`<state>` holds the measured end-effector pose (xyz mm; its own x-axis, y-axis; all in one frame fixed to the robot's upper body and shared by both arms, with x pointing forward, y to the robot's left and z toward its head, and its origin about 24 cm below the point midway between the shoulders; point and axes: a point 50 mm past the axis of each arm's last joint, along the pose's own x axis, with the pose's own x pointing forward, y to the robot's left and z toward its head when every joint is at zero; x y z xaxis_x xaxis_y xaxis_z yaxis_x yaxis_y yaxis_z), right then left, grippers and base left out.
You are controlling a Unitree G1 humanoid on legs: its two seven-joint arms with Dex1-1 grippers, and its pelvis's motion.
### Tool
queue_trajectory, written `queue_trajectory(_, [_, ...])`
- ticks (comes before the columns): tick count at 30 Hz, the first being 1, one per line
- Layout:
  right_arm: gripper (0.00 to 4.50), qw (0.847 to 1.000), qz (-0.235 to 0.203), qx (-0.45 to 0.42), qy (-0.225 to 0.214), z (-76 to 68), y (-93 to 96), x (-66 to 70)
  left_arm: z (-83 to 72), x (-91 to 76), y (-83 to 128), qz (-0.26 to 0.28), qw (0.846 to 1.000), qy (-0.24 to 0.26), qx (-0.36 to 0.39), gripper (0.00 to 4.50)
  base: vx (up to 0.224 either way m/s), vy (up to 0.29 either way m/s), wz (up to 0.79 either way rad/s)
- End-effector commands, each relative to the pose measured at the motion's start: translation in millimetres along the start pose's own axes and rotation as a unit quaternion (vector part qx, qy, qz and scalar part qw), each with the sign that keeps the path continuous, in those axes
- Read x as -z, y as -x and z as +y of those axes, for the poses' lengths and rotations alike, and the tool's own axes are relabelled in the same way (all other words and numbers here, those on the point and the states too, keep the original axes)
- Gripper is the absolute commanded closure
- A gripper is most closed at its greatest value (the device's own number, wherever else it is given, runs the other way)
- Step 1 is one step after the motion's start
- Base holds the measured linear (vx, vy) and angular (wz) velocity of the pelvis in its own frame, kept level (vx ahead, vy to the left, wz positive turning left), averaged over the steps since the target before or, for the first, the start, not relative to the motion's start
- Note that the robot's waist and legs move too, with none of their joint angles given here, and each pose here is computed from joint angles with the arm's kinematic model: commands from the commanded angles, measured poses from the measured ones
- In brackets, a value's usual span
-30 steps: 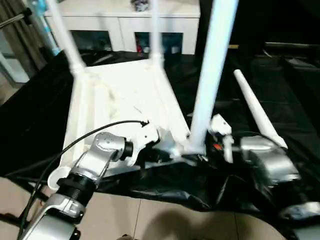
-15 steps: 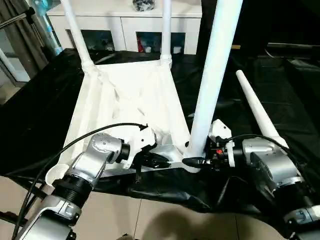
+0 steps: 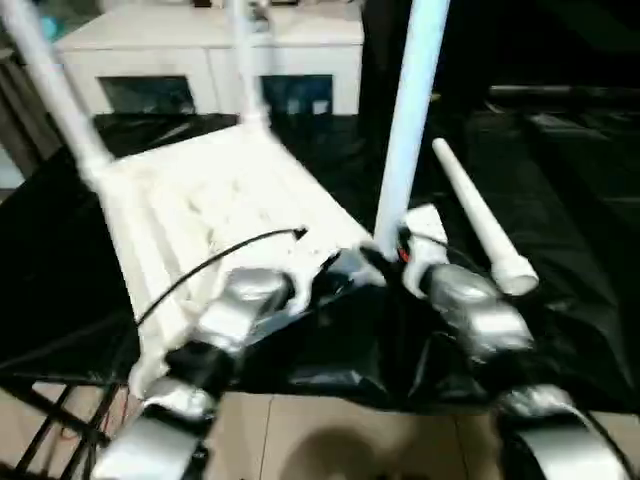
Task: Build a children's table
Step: Rotate leg to tighten
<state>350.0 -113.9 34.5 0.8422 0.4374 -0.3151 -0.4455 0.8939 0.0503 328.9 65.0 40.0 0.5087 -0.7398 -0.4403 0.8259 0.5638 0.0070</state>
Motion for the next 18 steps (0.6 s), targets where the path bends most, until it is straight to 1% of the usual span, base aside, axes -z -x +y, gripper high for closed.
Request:
queue_trajectory(1, [1.45,0.997,0.058,-0.055,-0.016,32.1,-7.6,28.7,-10.3,-30.7,-10.4,-0.047,0.998,-0.033,0.021,4.50,0.000,0.000,0.00])
queue_trajectory(2, [1.10,0.997,0.048,-0.059,-0.023,31.8,-8.6,24.7,-11.0,-30.4,-9.9,-0.049,0.998,-0.034,0.026,4.50,0.000,0.000,0.00])
queue_trajectory(4, [1.01,0.997,0.035,-0.070,-0.027,29.2,-8.7,17.1,-12.2,-29.7,-7.3,-0.053,0.997,-0.040,0.041,4.50,0.000,0.000,0.00])
queue_trajectory(5, [1.01,0.997,0.035,-0.070,-0.027,29.2,-8.7,17.1,-12.2,-29.7,-7.3,-0.053,0.997,-0.040,0.041,4.50,0.000,0.000,0.00])
queue_trajectory(6, [0.89,0.996,0.024,-0.085,-0.008,27.8,-8.6,10.8,-13.3,-29.3,-5.1,-0.057,0.996,-0.048,0.056,4.50,0.000,0.000,0.00])
queue_trajectory(7, [0.67,0.994,0.016,-0.108,0.015,25.6,-6.6,5.6,-14.8,-28.3,-1.9,-0.059,0.994,-0.056,0.076,4.50,0.000,0.000,0.00])
queue_trajectory(8, [0.67,0.992,0.013,-0.121,0.028,24.3,-5.1,3.0,-15.6,-27.7,-0.1,-0.061,0.992,-0.060,0.088,4.50,0.000,0.000,0.00])
queue_trajectory(10, [0.67,0.986,0.013,-0.153,0.067,20.2,0.1,0.3,-15.9,-24.8,4.5,-0.055,0.990,-0.067,0.109,4.50,0.000,0.000,0.00])
queue_trajectory(11, [0.67,0.979,0.018,-0.184,0.090,17.6,5.4,0.6,-15.7,-22.3,7.8,-0.052,0.988,-0.069,0.124,4.50,0.000,0.000,0.00])
queue_trajectory(12, [0.67,0.977,0.019,-0.191,0.095,17.1,6.6,0.8,-15.7,-21.8,8.5,-0.051,0.988,-0.069,0.128,4.50,0.000,0.000,0.00])
queue_trajectory(13, [0.67,0.966,0.021,-0.232,0.112,13.8,15.3,0.9,-15.3,-19.3,12.9,-0.049,0.985,-0.076,0.146,4.50,0.000,0.000,0.00])
queue_trajectory(14, [0.67,0.964,0.021,-0.240,0.115,13.3,17.1,0.9,-15.2,-18.9,13.8,-0.049,0.984,-0.078,0.150,4.50,0.000,0.000,0.00])
queue_trajectory(16, [0.67,0.942,0.030,-0.311,0.123,6.6,36.4,1.2,-14.5,-14.2,23.7,-0.041,0.977,-0.083,0.190,4.50,0.000,0.000,0.00])
queue_trajectory(18, [0.67,0.928,0.039,-0.348,0.128,2.9,48.0,2.1,-12.8,-10.4,30.3,-0.031,0.973,-0.092,0.211,4.50,0.000,0.000,0.00])
